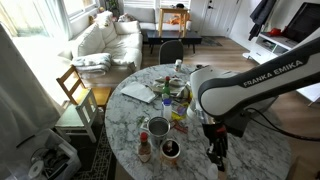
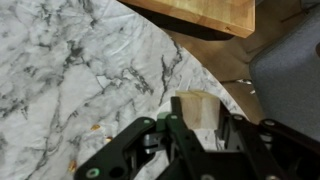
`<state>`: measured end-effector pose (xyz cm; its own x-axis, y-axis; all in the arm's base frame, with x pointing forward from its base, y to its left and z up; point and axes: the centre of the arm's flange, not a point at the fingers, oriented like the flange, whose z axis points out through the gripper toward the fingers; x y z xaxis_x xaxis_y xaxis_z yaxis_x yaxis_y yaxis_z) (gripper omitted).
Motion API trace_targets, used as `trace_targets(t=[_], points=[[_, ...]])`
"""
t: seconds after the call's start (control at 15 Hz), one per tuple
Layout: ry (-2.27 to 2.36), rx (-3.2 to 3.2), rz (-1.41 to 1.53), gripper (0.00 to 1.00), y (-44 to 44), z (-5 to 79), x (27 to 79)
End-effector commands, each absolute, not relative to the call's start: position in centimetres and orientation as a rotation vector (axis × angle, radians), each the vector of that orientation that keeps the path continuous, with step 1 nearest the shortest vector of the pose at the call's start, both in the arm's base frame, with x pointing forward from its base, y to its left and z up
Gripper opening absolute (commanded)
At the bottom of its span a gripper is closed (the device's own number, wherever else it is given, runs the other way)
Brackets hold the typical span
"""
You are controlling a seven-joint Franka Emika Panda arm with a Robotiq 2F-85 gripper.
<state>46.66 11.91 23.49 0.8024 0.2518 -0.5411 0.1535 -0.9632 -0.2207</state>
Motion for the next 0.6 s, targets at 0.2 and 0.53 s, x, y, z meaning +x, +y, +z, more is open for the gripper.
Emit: trace_targets(t=[0.2,0.53], points=[[-0.235,-2.901,0.816,0.08,12.41,23.60,46.31],[-0.142,-2.938,0.803,0.08,12.03,23.54,46.37]])
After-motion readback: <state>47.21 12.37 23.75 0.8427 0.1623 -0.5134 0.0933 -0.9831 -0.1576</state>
